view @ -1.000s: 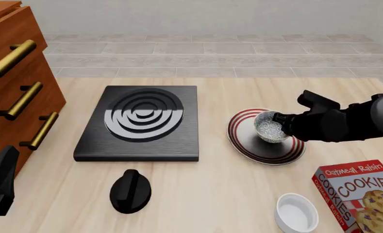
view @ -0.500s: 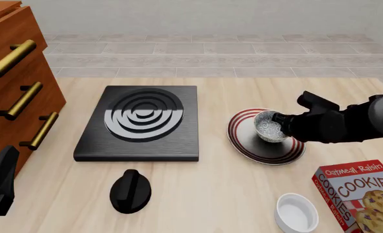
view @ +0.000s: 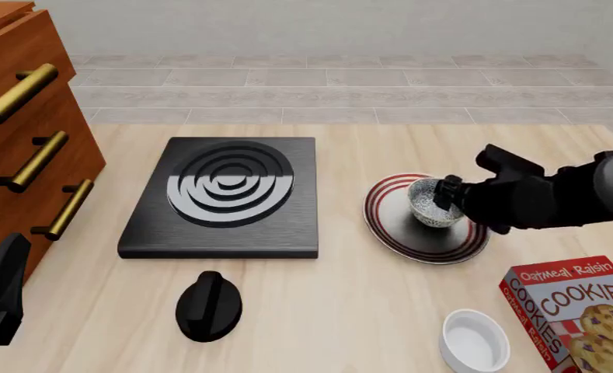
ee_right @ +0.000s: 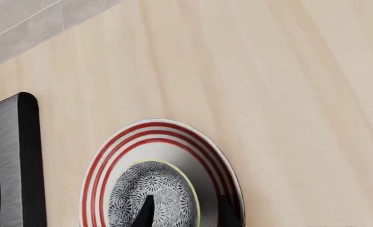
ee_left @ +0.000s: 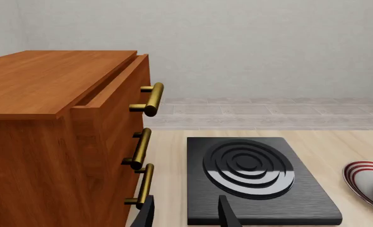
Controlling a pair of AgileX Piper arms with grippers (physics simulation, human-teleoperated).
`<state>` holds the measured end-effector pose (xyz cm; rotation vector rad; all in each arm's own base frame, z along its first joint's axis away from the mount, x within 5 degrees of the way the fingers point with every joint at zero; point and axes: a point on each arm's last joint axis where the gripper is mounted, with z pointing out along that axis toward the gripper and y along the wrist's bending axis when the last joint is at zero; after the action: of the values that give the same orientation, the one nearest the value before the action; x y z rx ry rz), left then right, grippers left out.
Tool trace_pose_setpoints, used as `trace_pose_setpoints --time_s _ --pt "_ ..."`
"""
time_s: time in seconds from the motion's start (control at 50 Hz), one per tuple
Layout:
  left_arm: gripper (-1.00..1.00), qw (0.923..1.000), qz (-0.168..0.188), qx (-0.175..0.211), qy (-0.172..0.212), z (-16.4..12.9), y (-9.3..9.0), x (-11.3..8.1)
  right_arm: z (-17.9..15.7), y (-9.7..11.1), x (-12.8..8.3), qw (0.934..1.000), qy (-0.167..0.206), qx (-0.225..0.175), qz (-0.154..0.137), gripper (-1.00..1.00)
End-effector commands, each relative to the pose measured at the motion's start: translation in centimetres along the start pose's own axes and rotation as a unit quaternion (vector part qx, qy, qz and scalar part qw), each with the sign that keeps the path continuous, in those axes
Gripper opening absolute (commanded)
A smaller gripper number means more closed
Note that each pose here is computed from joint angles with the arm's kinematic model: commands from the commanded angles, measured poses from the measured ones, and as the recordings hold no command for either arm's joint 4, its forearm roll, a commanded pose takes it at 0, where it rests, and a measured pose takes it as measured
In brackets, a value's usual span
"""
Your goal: Pick the akita bowl on the cookies box and place it on the plate.
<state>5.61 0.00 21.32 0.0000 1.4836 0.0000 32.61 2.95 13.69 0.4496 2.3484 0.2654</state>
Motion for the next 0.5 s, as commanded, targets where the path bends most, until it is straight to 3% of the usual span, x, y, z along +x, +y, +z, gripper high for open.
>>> trace_pose_setpoints --time_s 0.02,0.28,0.44,0.5 --pt "1.0 1.0 0.0 0.0 0.0 0.0 0.0 0.0 -0.8 0.1 -0.3 1.0 -0.005 -0.003 0.0 1.0" --pt "1.0 1.0 0.0 0.0 0.0 0.0 0.0 0.0 -4.7 0.1 -2.4 0.9992 -0.04 -0.007 -0.004 1.0" --pt "1.0 1.0 0.0 0.0 0.0 0.0 0.0 0.0 -9.9 0.3 -3.6 0.9967 -0.079 -0.018 -0.005 1.0" --pt "1.0 1.0 0.0 0.0 0.0 0.0 0.0 0.0 -13.6 0.8 -4.0 0.9941 -0.103 -0.032 -0.014 1.0"
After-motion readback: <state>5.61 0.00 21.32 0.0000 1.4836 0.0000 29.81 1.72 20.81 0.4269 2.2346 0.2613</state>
